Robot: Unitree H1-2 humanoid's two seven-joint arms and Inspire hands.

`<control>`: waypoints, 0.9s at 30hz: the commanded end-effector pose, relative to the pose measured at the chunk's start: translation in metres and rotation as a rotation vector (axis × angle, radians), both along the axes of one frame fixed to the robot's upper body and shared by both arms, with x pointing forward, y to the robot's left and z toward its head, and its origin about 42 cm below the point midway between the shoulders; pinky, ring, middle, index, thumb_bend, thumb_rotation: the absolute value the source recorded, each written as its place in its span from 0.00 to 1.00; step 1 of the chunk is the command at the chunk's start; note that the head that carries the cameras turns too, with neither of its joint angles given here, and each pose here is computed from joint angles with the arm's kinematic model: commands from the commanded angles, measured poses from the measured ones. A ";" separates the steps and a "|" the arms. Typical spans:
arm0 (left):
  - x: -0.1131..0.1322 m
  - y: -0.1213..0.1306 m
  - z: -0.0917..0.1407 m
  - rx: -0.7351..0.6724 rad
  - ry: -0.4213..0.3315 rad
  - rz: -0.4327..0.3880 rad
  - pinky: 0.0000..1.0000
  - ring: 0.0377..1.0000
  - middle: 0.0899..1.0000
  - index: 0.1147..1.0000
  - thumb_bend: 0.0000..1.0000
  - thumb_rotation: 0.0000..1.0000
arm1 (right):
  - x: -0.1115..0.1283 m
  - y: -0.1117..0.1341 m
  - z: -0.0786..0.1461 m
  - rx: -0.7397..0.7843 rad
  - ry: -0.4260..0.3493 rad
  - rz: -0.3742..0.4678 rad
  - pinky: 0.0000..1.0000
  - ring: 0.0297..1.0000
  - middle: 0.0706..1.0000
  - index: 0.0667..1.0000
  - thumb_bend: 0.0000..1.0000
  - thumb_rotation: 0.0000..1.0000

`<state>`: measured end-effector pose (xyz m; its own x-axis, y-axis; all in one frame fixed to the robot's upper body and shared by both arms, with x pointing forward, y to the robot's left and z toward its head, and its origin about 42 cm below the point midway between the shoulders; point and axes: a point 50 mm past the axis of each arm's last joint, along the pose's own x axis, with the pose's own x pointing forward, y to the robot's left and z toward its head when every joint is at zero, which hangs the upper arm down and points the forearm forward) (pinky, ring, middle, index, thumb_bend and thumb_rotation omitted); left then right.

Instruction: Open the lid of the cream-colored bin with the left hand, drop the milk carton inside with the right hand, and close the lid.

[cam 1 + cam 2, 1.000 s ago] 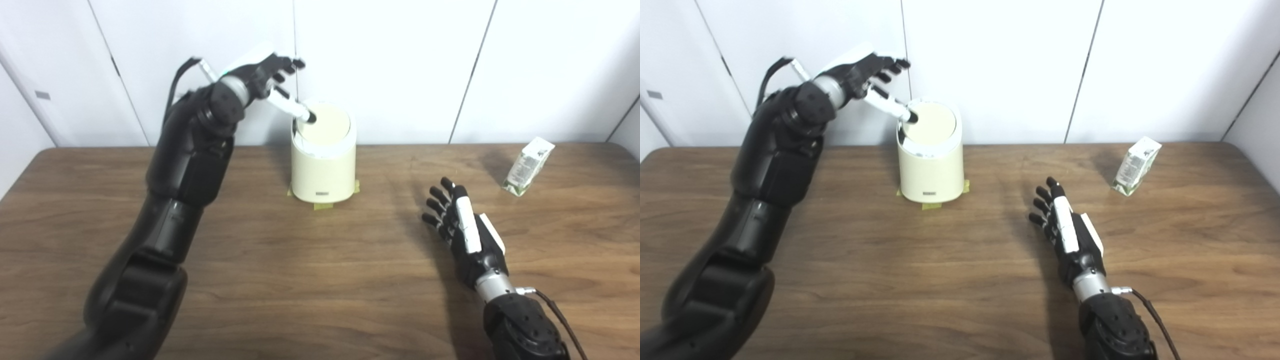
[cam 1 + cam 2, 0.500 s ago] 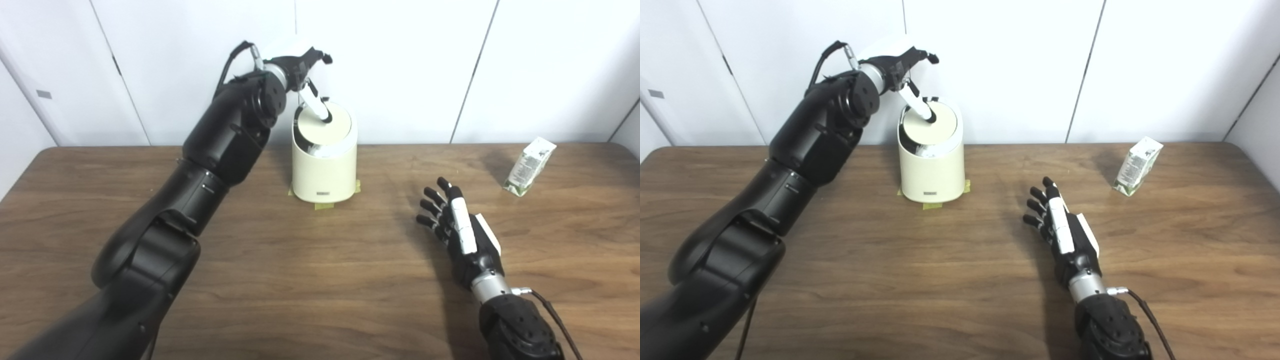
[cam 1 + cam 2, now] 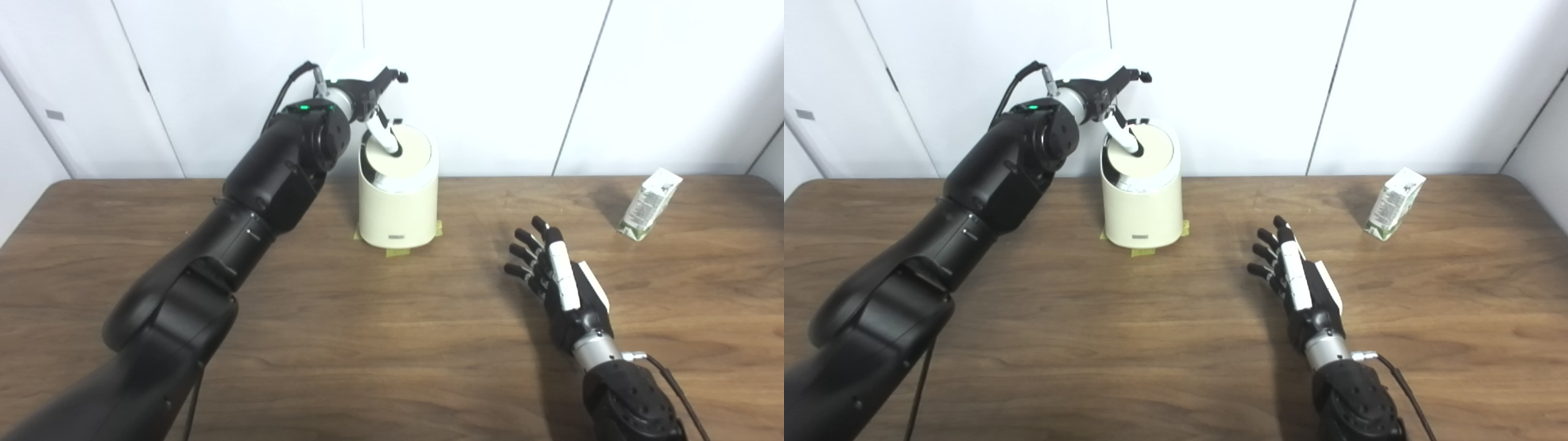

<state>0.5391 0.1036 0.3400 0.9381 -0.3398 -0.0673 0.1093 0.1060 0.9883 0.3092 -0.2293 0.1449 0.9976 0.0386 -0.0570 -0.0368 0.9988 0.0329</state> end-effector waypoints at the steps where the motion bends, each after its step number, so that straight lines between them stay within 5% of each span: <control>1: 0.001 -0.005 0.035 0.024 -0.093 -0.030 0.87 0.94 0.93 0.89 0.92 0.07 | 0.010 0.003 0.022 0.009 -0.119 0.005 0.79 0.89 0.92 1.00 0.64 1.00; 13: -0.001 -0.012 0.028 0.069 -0.088 -0.046 0.86 0.91 0.91 0.89 0.95 0.07 | 0.010 0.001 0.021 0.001 -0.119 0.006 0.77 0.89 0.92 1.00 0.64 1.00; 22: -0.010 -0.028 0.008 0.274 -0.142 -0.090 0.90 0.94 0.92 0.91 0.94 0.07 | 0.008 0.000 0.023 0.005 -0.120 -0.003 0.78 0.89 0.91 1.00 0.64 1.00; 27: -0.013 -0.030 0.005 0.278 -0.140 -0.098 0.90 0.93 0.92 0.91 0.97 0.07 | 0.008 0.000 0.024 0.000 -0.125 0.000 0.79 0.89 0.92 1.00 0.64 1.00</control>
<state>0.5257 0.0749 0.3382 0.9100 -0.4123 -0.0444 -0.0234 -0.1579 0.9872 0.3093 -0.2307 0.1462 0.9988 0.0317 -0.0360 -0.0305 0.9989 0.0358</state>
